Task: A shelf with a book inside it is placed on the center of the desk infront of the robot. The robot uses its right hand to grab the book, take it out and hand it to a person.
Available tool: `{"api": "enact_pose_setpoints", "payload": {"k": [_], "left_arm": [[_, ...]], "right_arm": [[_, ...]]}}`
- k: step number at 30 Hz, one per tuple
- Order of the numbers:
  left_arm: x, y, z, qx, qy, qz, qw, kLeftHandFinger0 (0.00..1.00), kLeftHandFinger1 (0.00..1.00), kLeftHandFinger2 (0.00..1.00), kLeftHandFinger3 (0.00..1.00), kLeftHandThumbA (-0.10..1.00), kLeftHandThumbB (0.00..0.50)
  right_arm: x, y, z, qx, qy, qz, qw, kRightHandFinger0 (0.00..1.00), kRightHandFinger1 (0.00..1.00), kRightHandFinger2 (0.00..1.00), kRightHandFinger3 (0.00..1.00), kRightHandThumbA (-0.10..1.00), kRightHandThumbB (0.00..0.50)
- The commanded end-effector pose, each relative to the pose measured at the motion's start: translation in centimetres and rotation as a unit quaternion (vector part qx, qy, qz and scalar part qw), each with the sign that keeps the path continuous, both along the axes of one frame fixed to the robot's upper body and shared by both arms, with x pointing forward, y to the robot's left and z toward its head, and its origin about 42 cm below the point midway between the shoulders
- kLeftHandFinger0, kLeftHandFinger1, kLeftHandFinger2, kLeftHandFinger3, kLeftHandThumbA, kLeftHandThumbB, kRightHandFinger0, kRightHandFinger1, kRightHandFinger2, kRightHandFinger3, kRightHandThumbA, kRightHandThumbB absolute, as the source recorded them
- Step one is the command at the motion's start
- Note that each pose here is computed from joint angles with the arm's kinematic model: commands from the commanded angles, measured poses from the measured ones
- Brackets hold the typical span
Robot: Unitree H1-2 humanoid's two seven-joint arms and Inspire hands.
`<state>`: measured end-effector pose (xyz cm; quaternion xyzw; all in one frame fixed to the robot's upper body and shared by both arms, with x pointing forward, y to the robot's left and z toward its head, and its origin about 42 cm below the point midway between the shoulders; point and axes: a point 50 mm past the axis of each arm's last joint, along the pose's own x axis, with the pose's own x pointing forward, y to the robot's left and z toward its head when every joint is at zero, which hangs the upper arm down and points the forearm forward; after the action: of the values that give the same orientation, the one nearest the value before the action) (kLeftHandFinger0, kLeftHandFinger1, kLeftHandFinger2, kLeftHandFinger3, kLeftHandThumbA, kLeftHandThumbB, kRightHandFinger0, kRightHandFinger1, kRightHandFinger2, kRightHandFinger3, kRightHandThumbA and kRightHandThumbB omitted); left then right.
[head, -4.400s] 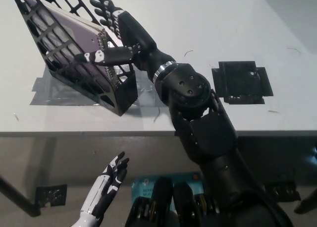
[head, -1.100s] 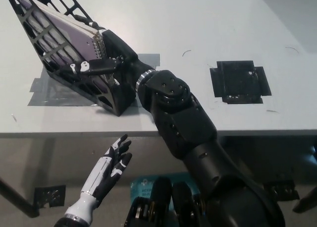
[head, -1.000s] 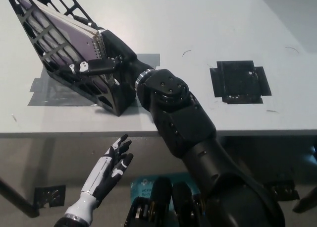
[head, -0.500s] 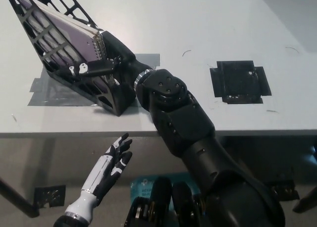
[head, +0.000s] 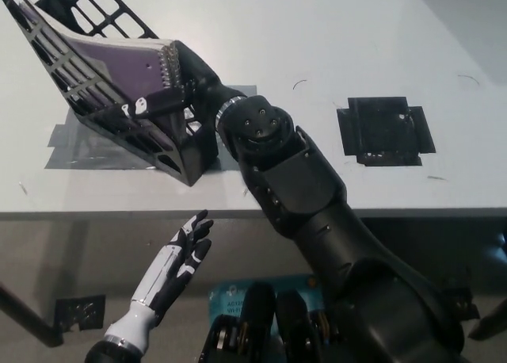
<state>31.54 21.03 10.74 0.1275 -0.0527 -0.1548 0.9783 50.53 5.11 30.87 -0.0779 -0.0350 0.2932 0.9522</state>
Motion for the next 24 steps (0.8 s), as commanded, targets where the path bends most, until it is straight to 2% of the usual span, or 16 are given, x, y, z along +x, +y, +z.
{"api": "enact_pose_setpoints", "payload": {"k": [1, 5, 6, 7, 8, 10, 11, 12, 15, 16, 18, 19, 20, 21, 23, 24], "left_arm": [[0.6, 0.0, 1.4, 0.01, -0.03, -0.015, 0.999, 0.97, 1.0, 1.0, 1.0, 0.91, 0.252], [0.7, 0.0, 1.4, 0.01, -0.028, -0.014, 0.999, 1.0, 1.0, 1.0, 1.0, 0.9, 0.24], [0.6, 0.0, 1.4, 0.008, -0.025, -0.014, 1.0, 1.0, 1.0, 1.0, 1.0, 0.89, 0.232], [0.6, 0.0, 1.4, 0.007, -0.024, -0.014, 1.0, 1.0, 1.0, 1.0, 1.0, 0.89, 0.232], [0.5, 0.0, 1.3, 0.007, -0.023, -0.015, 1.0, 1.0, 1.0, 1.0, 1.0, 0.89, 0.231], [0.5, 0.1, 1.4, 0.01, -0.022, -0.014, 1.0, 1.0, 1.0, 1.0, 1.0, 0.89, 0.241], [0.5, 0.1, 1.3, 0.009, -0.021, -0.013, 1.0, 1.0, 1.0, 1.0, 1.0, 0.89, 0.234], [0.5, 0.1, 1.3, 0.01, -0.021, -0.014, 1.0, 0.99, 1.0, 1.0, 1.0, 0.89, 0.224], [0.5, 0.2, 1.3, 0.022, -0.023, -0.016, 0.999, 1.0, 1.0, 1.0, 1.0, 0.94, 0.263], [0.5, 0.2, 1.3, 0.025, -0.023, -0.017, 0.999, 1.0, 1.0, 1.0, 1.0, 0.95, 0.26], [0.5, 0.3, 1.1, 0.023, -0.027, -0.018, 0.999, 1.0, 1.0, 1.0, 1.0, 0.94, 0.264], [0.5, 0.3, 1.1, 0.023, -0.027, -0.018, 0.999, 1.0, 1.0, 1.0, 1.0, 0.94, 0.264], [0.5, 0.3, 1.0, 0.016, -0.026, -0.019, 0.999, 1.0, 1.0, 1.0, 1.0, 0.91, 0.271], [0.5, 0.4, 0.9, 0.011, -0.025, -0.02, 0.999, 1.0, 1.0, 1.0, 1.0, 0.91, 0.271], [0.4, 0.4, 0.9, 0.011, -0.024, -0.02, 0.999, 1.0, 1.0, 1.0, 1.0, 0.93, 0.271], [0.4, 0.3, 0.9, 0.014, -0.024, -0.02, 0.999, 1.0, 1.0, 1.0, 1.0, 0.93, 0.275]], "right_arm": [[-0.7, 1.1, 3.5, 0.038, -0.039, 0.001, 0.998, 0.0, 0.21, 0.47, 0.4, 1.0, 0.0], [-1.0, 1.0, 3.9, 0.057, -0.033, -0.003, 0.998, 0.01, 0.22, 0.44, 0.35, 1.0, 0.0], [-1.1, 1.0, 4.0, 0.066, -0.035, -0.006, 0.997, 0.02, 0.19, 0.37, 0.29, 1.0, 0.0], [-1.2, 1.0, 4.1, 0.068, -0.035, -0.007, 0.997, 0.02, 0.19, 0.37, 0.29, 1.0, 0.0], [-1.3, 0.9, 4.2, 0.074, -0.034, -0.012, 0.997, 0.0, 0.14, 0.31, 0.25, 1.0, 0.005], [-1.4, 0.9, 4.5, 0.109, -0.022, -0.01, 0.994, 0.0, 0.01, 0.14, 0.09, 1.0, 0.017], [-1.5, 0.8, 4.7, 0.142, -0.012, -0.006, 0.99, 0.0, 0.0, 0.03, 0.02, 1.0, 0.015], [-1.7, 0.7, 5.2, 0.2, 0.003, -0.001, 0.98, 0.0, 0.0, 0.0, 0.0, 1.0, 0.028], [-2.1, 0.2, 6.6, 0.261, 0.015, 0.0, 0.965, 0.0, 0.0, 0.0, 0.0, 1.0, 0.023], [-2.2, 0.1, 6.9, 0.274, 0.018, 0.001, 0.962, 0.0, 0.0, 0.0, 0.0, 1.0, 0.021], [-3.0, -0.5, 9.2, 0.34, 0.013, 0.017, 0.94, 0.0, 0.0, 0.0, 0.0, 1.0, 0.055], [-3.0, -0.5, 9.2, 0.34, 0.013, 0.017, 0.94, 0.0, 0.0, 0.0, 0.0, 1.0, 0.055], [-3.3, -0.7, 10.1, 0.361, 0.011, 0.024, 0.932, 0.0, 0.0, 0.0, 0.0, 1.0, 0.169], [-3.8, -1.1, 11.1, 0.377, 0.001, 0.028, 0.926, 0.0, 0.0, 0.0, 0.0, 1.0, 0.101], [-4.8, -2.0, 13.1, 0.403, -0.023, 0.037, 0.914, 0.0, 0.0, 0.0, 0.0, 1.0, 0.053], [-5.1, -2.2, 13.7, 0.409, -0.029, 0.039, 0.911, 0.0, 0.0, 0.0, 0.0, 1.0, 0.046]]}}
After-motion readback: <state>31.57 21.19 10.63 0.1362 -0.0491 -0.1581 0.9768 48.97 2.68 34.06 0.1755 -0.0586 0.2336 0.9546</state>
